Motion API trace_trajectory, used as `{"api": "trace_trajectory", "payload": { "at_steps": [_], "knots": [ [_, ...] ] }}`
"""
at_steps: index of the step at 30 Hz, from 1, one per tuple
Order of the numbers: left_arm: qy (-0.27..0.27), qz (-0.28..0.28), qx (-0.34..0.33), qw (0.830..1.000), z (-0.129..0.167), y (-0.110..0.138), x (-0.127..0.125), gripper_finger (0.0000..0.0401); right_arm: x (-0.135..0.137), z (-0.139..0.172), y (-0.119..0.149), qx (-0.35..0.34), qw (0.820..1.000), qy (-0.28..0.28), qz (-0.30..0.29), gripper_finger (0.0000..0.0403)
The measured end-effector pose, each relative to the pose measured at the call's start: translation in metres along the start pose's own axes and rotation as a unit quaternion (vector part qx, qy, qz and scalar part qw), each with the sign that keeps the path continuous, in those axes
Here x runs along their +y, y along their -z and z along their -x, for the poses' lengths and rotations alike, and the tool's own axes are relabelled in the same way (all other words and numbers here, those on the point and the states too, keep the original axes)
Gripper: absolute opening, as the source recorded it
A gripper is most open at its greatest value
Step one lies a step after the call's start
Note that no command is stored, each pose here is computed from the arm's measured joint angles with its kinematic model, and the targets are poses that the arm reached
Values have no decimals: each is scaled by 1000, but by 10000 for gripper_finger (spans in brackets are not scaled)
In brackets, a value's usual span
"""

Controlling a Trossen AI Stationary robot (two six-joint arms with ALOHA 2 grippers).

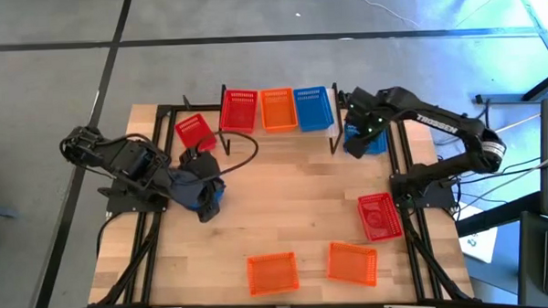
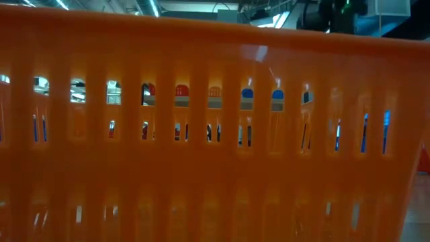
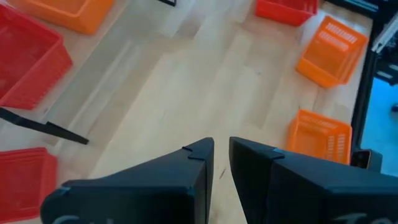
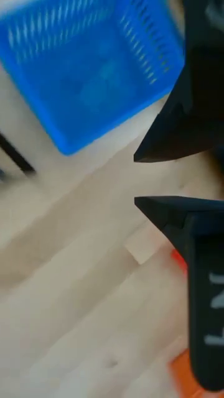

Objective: Stack baskets on shelf by color
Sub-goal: Stack the right blue basket into the blue basket on the shelf

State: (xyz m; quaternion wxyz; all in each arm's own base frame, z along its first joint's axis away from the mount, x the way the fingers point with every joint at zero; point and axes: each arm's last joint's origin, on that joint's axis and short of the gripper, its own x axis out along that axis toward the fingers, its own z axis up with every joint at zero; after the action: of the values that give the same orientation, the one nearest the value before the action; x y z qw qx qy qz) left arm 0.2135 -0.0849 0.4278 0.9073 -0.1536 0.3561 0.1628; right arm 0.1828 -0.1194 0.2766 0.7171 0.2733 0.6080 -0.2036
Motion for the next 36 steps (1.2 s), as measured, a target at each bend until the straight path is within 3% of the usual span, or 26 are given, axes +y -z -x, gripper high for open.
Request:
{"api": "trace_trajectory", "payload": {
  "at_steps": [5, 10, 19, 26, 32, 36],
  "knots": [
    [-7, 7, -1, 1000, -2, -3, 3, 41, -6, -34, 1, 1, 999, 10, 51, 96],
    [-14, 14, -3, 1000, -4, -5, 6, 41, -13, -55, 3, -17, 998, 13, 52, 96],
    [-18, 19, -3, 1000, -5, -7, 9, 41, -30, -57, -1, -44, 999, 16, 13, 96],
    [-18, 18, -3, 1000, -5, -7, 9, 41, -36, -63, -3, -27, 999, 1, -25, 96],
    [-18, 18, -3, 1000, -5, -7, 9, 41, -37, -73, -10, -14, 1000, -4, 12, 96],
    [-18, 19, -3, 1000, -5, -7, 9, 41, -39, -75, -14, -25, 999, 27, 12, 96]
  ]
}}
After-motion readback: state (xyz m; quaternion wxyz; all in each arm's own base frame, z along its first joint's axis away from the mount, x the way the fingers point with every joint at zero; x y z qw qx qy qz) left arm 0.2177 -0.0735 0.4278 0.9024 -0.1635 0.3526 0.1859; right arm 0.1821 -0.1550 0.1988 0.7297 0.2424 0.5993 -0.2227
